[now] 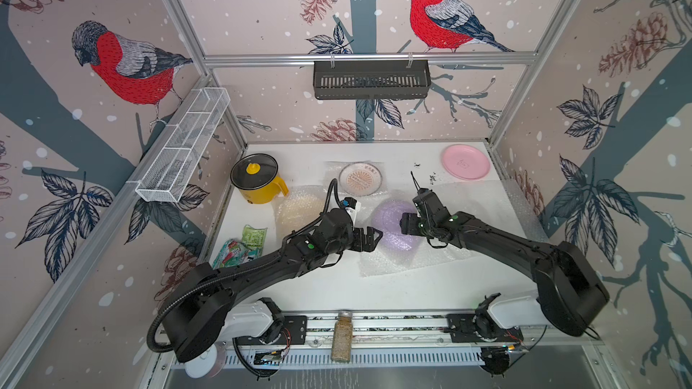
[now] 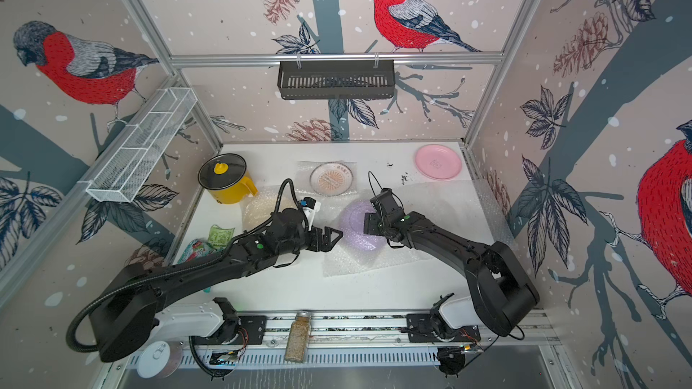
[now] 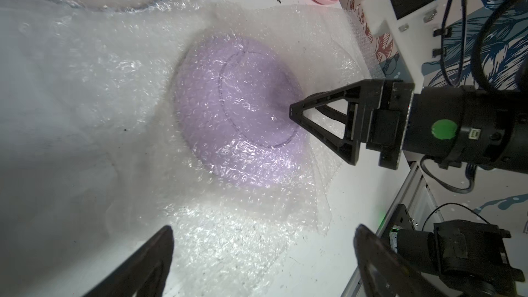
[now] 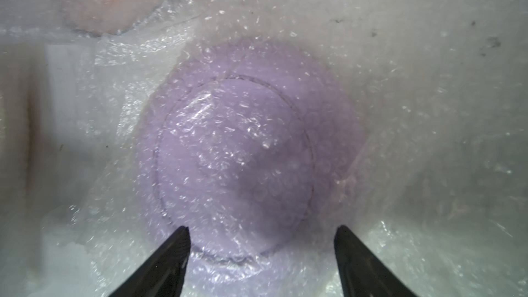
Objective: Unpack dinner plates from bubble wrap
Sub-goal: Unwrap the bubble wrap.
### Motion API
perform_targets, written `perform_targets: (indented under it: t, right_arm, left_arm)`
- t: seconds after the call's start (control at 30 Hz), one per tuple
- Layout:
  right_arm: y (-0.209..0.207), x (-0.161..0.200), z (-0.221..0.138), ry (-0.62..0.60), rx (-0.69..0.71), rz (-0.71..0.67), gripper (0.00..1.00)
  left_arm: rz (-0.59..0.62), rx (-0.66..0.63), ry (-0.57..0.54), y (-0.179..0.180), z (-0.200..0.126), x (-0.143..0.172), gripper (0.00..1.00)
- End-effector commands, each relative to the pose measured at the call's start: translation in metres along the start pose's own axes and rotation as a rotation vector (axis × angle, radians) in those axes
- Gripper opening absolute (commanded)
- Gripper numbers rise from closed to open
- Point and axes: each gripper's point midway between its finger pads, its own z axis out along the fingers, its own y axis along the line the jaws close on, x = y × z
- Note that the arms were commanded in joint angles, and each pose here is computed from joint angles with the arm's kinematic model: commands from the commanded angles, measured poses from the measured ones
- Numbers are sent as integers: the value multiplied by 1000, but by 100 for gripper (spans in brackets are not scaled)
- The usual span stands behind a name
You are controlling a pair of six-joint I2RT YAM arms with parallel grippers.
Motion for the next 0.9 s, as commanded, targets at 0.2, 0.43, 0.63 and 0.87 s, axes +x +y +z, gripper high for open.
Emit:
perform_targets:
  t: [0.2, 0.43, 0.63, 0.87]
  right_arm:
    - [-20, 8, 6, -9, 104, 12, 56]
    - [-4, 21, -15, -20, 20, 19, 55]
    - [-1, 43, -10, 23, 34, -17, 55]
    - [-17, 52, -1, 29, 133, -24, 39]
  left_arm:
    - [-15, 120, 129, -20, 50, 3, 94]
    - [-36, 102, 193, -4, 70, 23, 94]
    - [-56, 67, 226, 14, 77, 43, 95]
    - [-76, 9, 244, 32, 81, 56, 95]
